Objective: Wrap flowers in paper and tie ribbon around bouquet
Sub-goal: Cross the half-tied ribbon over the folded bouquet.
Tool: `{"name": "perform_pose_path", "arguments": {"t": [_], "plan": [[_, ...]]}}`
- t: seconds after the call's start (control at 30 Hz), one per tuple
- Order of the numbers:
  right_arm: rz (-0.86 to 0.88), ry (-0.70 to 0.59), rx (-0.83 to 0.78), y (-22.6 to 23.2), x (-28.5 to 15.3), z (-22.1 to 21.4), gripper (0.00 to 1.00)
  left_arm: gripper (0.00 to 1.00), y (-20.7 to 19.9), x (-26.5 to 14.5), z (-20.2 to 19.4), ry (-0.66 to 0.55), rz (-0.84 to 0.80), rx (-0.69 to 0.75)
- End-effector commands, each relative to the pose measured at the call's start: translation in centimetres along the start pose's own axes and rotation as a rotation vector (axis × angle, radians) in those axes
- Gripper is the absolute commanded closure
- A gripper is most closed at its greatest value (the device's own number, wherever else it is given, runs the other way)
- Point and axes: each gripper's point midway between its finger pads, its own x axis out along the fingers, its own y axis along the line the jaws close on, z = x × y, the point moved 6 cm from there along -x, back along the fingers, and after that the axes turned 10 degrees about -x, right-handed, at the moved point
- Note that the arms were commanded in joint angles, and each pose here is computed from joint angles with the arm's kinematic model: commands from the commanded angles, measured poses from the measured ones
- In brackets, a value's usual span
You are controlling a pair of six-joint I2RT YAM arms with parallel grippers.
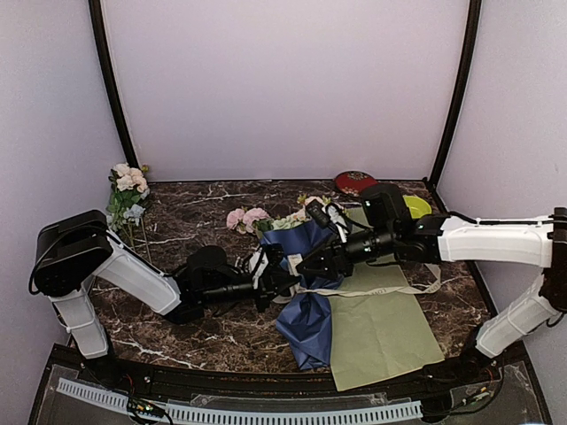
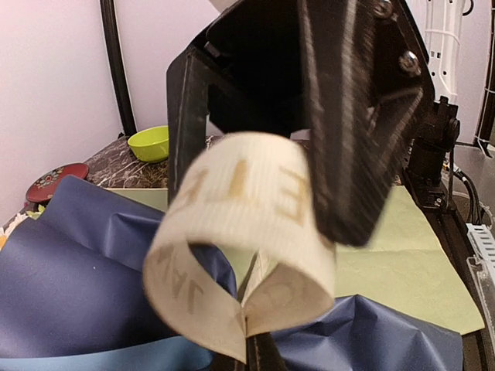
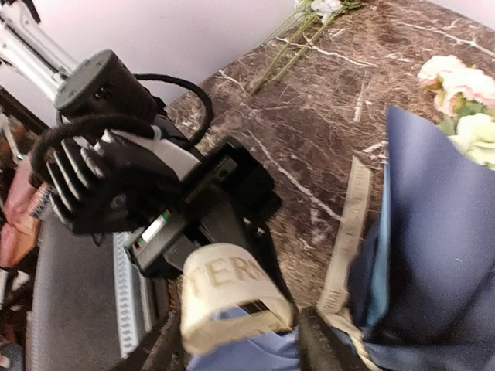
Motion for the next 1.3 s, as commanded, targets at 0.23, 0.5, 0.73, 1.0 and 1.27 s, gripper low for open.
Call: {"name": "perform_pose_path", "arguments": {"t": [0.23,0.5,0.73,1.0,1.27], "plan": [[-1.327,-0.034,0.575,-8.9,-20.4,-6.6,0.10,1.00,0.1,0.6,0.6,-0.005,0.041,0.073],[-1.509,-0.055,0.939,-12.7,-25.4,-16.0,0.00,1.00,-0.3,0.8,0.7,-0.001,0.038,0.099],[-1.450,0.088,1.053,-14.1,-23.5,-20.1,0.16,1.00,-0.4,0.8,0.6,0.008,0.039,0.111],[-1.455,0.067,1.121,-14.0,-23.5,-22.8,0.36,1.00,-0.5,0.7,0.8,0.007,0.042,0.128],[-1.405,0.047,1.074,-14.3,-23.6,-22.0,0.99,1.00,-0.6,0.5,1.0,0.008,0.039,0.137]]}}
